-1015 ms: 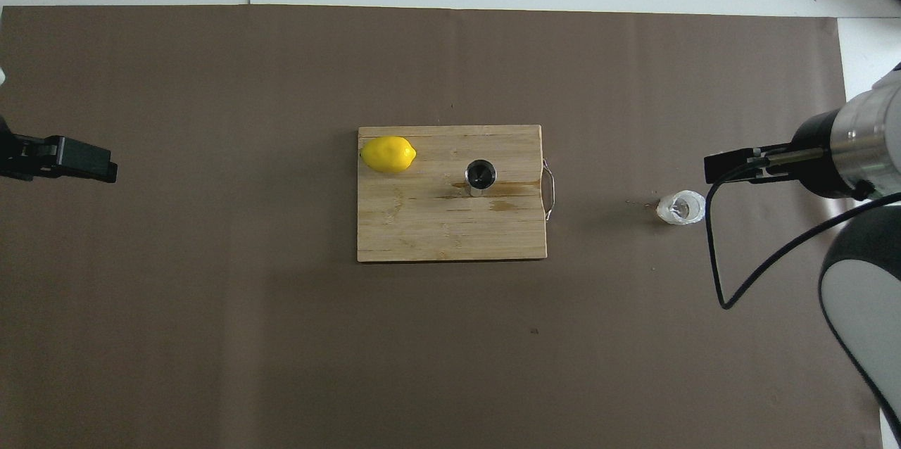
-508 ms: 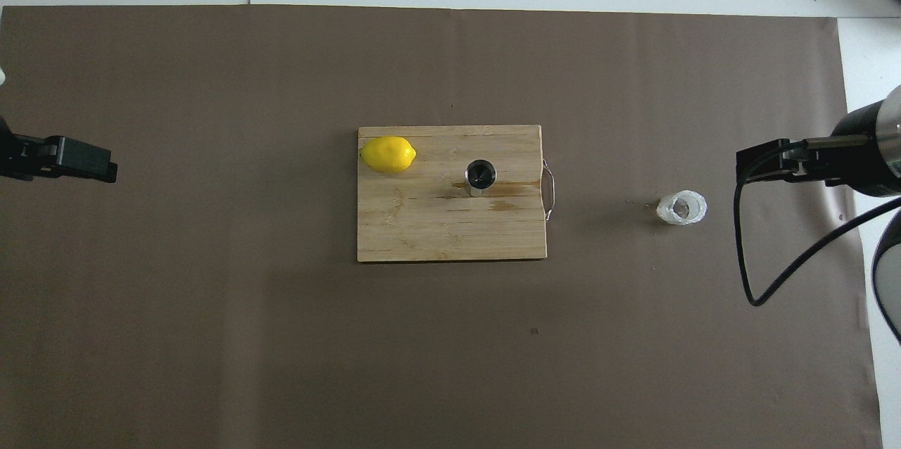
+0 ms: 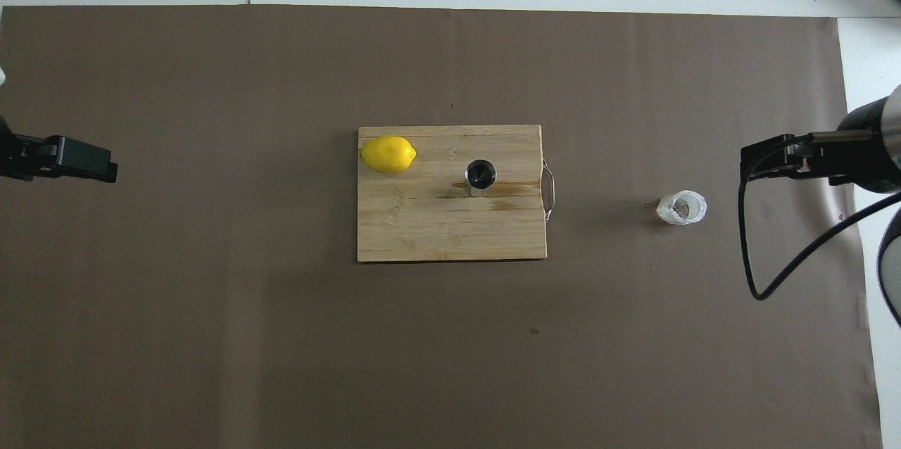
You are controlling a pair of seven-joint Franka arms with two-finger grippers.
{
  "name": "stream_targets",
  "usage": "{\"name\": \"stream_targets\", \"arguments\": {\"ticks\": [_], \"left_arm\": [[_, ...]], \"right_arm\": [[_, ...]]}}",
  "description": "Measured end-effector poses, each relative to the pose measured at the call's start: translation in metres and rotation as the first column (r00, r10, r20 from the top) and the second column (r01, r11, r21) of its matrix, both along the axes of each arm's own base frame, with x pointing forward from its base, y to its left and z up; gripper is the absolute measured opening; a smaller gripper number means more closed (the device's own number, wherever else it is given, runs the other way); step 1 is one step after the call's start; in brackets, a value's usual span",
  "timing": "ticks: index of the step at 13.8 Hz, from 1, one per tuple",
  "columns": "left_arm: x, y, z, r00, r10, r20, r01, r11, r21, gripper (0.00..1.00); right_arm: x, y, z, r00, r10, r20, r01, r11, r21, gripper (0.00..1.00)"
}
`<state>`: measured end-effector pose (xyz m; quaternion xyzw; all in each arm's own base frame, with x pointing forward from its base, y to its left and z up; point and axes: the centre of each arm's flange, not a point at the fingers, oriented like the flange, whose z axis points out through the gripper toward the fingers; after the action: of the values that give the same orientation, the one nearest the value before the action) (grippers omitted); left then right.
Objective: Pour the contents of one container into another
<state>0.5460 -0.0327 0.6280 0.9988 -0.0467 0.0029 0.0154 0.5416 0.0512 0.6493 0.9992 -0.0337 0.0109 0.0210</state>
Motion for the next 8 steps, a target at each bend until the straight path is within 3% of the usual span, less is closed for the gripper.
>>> {"name": "stream_targets", "arguments": {"ticks": [8], "left_arm": [[0.0,0.0,0.0,1.0,0.0,0.0,0.0,1.0,0.0,1.0]], "right_arm": [[0.002,-0.028,0.005,0.999,-0.052,0.009,0.052,0.999,0.003,1.0]]}}
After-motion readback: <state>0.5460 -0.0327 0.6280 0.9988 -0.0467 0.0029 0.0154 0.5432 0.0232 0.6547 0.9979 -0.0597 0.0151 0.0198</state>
